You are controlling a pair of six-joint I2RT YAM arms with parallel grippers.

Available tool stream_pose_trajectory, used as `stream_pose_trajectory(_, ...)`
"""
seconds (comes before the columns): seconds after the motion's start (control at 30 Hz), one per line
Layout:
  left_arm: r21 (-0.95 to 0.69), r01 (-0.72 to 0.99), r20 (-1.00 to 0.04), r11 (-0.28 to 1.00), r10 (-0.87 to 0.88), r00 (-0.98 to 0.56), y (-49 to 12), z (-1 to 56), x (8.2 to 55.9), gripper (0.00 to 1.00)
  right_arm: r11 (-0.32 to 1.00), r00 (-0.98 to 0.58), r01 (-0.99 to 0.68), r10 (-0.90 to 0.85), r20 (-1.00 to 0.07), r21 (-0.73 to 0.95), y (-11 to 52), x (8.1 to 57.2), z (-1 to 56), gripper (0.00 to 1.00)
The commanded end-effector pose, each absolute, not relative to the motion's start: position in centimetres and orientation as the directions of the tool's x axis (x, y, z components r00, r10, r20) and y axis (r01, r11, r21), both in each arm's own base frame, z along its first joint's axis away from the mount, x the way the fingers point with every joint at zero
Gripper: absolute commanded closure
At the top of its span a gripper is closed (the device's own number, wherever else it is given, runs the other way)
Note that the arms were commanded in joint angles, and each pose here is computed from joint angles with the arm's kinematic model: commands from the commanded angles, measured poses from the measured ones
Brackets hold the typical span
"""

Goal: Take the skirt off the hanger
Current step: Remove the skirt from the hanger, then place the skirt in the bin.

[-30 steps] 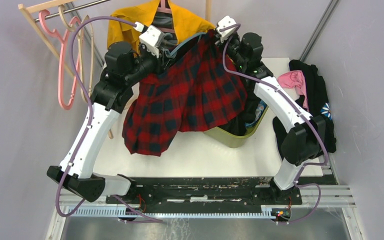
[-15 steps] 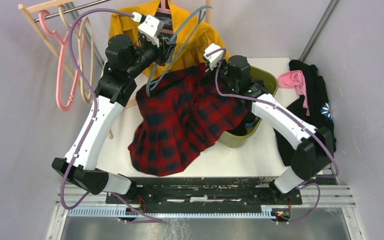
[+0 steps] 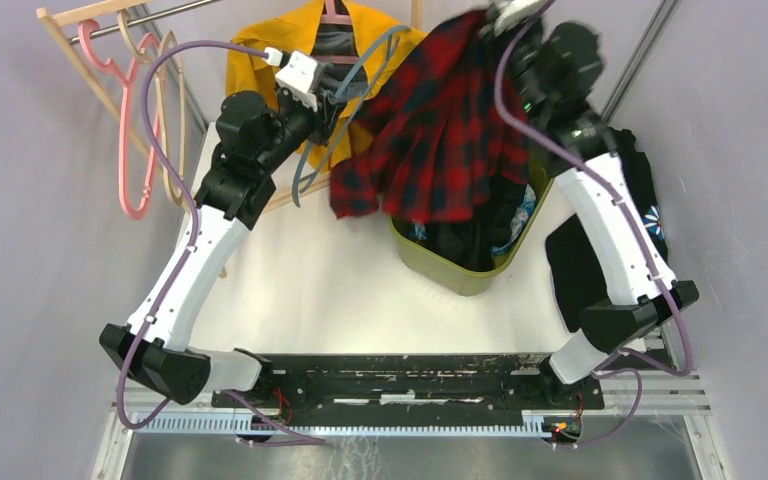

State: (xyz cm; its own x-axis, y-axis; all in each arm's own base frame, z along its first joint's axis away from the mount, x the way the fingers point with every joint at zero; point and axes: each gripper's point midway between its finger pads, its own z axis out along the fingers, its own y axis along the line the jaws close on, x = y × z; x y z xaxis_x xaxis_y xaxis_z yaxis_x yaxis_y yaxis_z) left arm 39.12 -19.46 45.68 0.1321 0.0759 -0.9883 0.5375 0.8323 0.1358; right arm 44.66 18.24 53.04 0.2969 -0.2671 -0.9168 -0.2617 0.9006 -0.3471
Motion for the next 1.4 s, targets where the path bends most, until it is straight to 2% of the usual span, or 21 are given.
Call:
stream_pose_trajectory(0.0,0.097,0.518,-0.99,0.85,0.03,0.138,-18.2,46.6,37.0,0.97,0.986,0.658,0.101,-0.165,-0.735,-0.131,7.2,38.0,71.6,0.99)
stream_pose_trajectory(0.1,0.092,0.51,-0.993,0.855,0.039,0.114,-17.7,45.6,36.2,0.97,0.967,0.693,0.215,-0.251,-0.675,-0.139,5.0,36.1,73.9,0.99)
stream_pose_trajectory(0.2,0.096,0.507,-0.994,0.857,0.058,0.091,-17.3,44.7,35.7,0.97,0.963,0.684,0.223,-0.264,-0.68,-0.149,4.7,35.5,73.4,0.99)
stream_pose_trajectory(0.5,0.102,0.503,-0.994,0.858,0.069,0.084,-16.7,44.0,34.5,0.97,0.986,0.586,-0.089,-0.064,-0.808,-0.142,9.2,37.3,67.8,0.99)
stream_pose_trajectory(0.77,0.1,0.499,-0.995,0.861,0.075,0.071,-16.2,43.2,33.7,0.97,0.935,0.431,-0.355,0.163,-0.888,0.0,12.9,36.9,62.9,0.99)
stream_pose_trajectory(0.87,0.106,0.493,-0.994,0.864,0.081,0.072,-15.9,43.0,33.4,0.97,0.907,0.301,-0.406,0.249,-0.921,0.113,14.0,36.2,58.4,0.99)
stream_pose_trajectory(0.97,0.109,0.492,-0.994,0.864,0.085,0.071,-15.8,42.9,33.1,0.97,0.916,0.152,-0.358,0.247,-0.957,0.179,14.6,35.4,51.6,0.99)
stream_pose_trajectory(1.1,0.112,0.498,-0.994,0.86,0.092,0.065,-16.1,42.6,33.0,0.97,0.946,-0.038,-0.199,0.254,-0.967,0.256,13.4,34.1,43.4,0.99)
stream_pose_trajectory(1.27,0.132,0.502,-0.991,0.854,0.117,0.062,-16.5,42.2,33.0,0.97,0.989,-0.337,-0.024,0.129,-0.933,0.145,11.6,32.2,35.0,0.99)
stream_pose_trajectory(1.37,0.133,0.503,-0.991,0.854,0.121,0.057,-16.6,41.9,33.1,0.97,0.994,-0.429,-0.012,0.095,-0.898,0.111,12.1,32.5,30.9,0.99)
